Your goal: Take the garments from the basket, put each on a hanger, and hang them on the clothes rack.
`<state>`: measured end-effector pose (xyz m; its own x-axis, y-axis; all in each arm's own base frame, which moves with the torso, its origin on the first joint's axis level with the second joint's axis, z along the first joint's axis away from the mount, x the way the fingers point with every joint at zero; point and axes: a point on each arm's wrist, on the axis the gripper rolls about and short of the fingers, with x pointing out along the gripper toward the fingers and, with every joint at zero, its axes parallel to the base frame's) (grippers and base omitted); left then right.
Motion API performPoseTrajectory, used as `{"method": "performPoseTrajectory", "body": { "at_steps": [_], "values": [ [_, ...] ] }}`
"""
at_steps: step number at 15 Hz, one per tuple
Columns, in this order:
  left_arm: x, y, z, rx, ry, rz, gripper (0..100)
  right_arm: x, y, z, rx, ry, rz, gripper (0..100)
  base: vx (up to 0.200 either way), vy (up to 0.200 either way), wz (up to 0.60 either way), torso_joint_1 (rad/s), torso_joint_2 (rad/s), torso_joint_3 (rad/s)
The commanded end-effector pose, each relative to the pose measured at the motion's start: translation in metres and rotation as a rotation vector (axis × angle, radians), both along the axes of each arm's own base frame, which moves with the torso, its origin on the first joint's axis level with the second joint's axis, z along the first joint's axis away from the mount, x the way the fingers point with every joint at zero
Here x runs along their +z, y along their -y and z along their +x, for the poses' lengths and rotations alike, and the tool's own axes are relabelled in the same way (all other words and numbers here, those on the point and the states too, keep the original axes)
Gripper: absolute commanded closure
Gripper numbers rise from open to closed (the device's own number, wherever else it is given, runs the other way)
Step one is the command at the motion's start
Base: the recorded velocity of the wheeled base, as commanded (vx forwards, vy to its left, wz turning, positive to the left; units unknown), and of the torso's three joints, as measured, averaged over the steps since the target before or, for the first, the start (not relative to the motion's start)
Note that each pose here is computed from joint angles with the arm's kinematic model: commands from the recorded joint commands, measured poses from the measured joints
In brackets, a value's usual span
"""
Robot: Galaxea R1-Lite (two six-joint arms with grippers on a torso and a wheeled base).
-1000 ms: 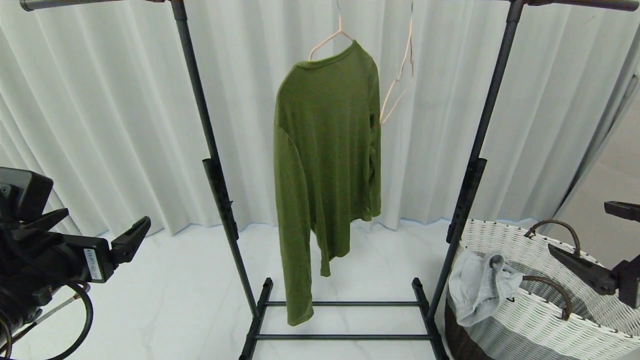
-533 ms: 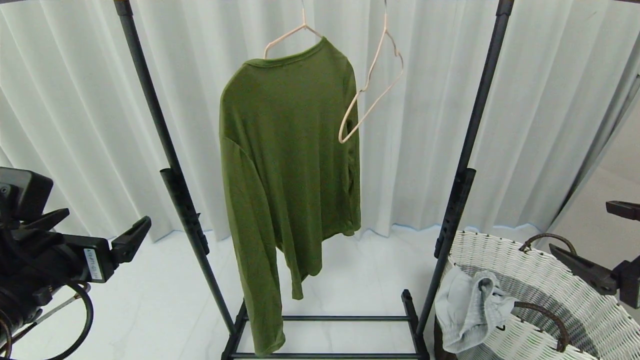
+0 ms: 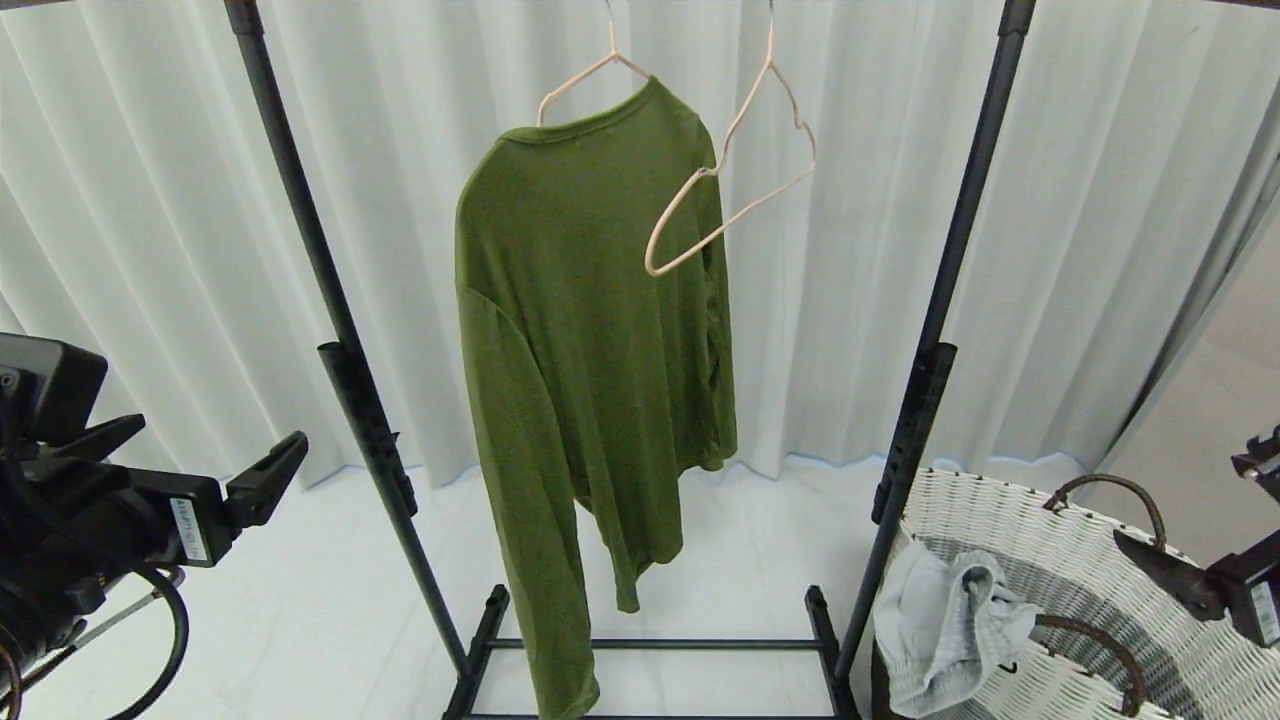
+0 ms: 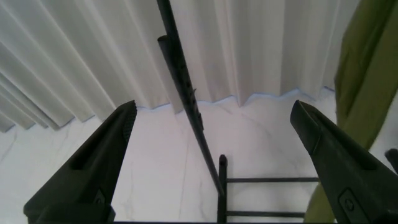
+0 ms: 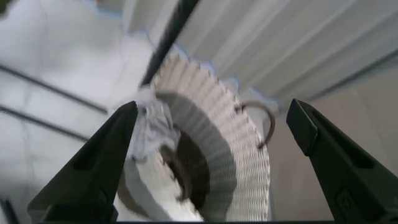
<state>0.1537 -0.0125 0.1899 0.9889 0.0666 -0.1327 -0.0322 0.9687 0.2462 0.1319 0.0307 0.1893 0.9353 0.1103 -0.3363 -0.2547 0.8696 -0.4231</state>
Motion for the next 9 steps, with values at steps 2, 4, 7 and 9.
{"method": "performPoseTrajectory", "body": {
  "at_steps": [2, 4, 7, 9],
  "values": [
    [-0.002, 0.001, -0.001, -0.011, -0.009, 0.008, 0, -0.017, -0.001, 0.005, -0.001, -0.103, -0.026, 0, 0.100, 0.000, 0.00, 0.001, 0.00, -0.001],
    [-0.008, 0.009, -0.005, -0.062, -0.028, 0.012, 0, -0.034, -0.004, 0.015, 0.009, -0.193, -0.071, 0, 0.000, 0.000, 0.00, 0.000, 0.00, 0.000],
    [-0.012, 0.013, -0.007, -0.095, -0.038, 0.014, 0, -0.056, -0.005, 0.020, 0.029, -0.299, -0.136, 0, 0.000, 0.000, 0.00, 0.000, 0.00, 0.000],
    [-0.017, 0.013, -0.008, -0.095, -0.059, 0.017, 0, -0.081, -0.007, 0.024, 0.043, -0.418, -0.174, 0, 0.000, 0.000, 0.00, 0.000, 0.00, 0.000]
  ]
}}
